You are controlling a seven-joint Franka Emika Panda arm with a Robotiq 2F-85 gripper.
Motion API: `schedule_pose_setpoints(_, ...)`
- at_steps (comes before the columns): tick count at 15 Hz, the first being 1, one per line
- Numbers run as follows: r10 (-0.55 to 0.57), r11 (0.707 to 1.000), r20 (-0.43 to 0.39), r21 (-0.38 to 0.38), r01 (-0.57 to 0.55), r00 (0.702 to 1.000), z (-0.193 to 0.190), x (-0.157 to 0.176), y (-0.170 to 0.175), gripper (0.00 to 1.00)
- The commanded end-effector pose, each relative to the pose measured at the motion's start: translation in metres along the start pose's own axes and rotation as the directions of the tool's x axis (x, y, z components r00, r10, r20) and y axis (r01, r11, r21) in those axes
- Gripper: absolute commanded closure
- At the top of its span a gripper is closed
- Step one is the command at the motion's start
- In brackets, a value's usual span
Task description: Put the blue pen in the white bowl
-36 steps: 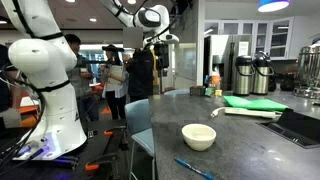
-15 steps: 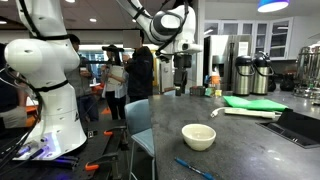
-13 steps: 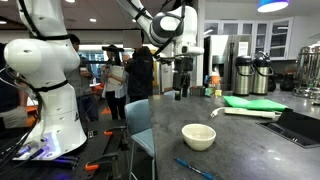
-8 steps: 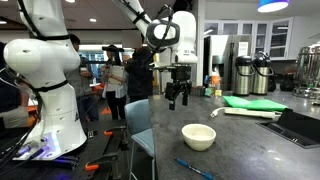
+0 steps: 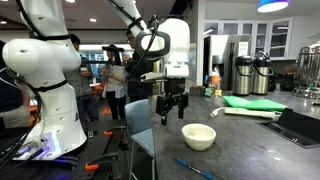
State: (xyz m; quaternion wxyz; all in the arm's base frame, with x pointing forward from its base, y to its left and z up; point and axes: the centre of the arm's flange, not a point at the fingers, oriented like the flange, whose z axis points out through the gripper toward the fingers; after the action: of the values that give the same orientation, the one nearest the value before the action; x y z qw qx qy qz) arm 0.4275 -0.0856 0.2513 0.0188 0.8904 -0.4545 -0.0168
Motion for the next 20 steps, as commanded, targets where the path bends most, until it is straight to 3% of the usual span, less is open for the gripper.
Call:
schedule_pose_setpoints(1, -0.029, 0.998, -0.008, -0.058, 0.028, 1.0, 0.007, -0.016, 0.021, 0.0)
schedule_pose_setpoints(10, -0.036, 0.998, 0.003, -0.048, 0.036, 0.999, 0.012, -0.01, 0.016, 0.0)
schedule_pose_setpoints(20, 0.0, 0.996, 0.033, 0.085, -0.003, 0.999, 0.029, 0.076, 0.061, 0.0)
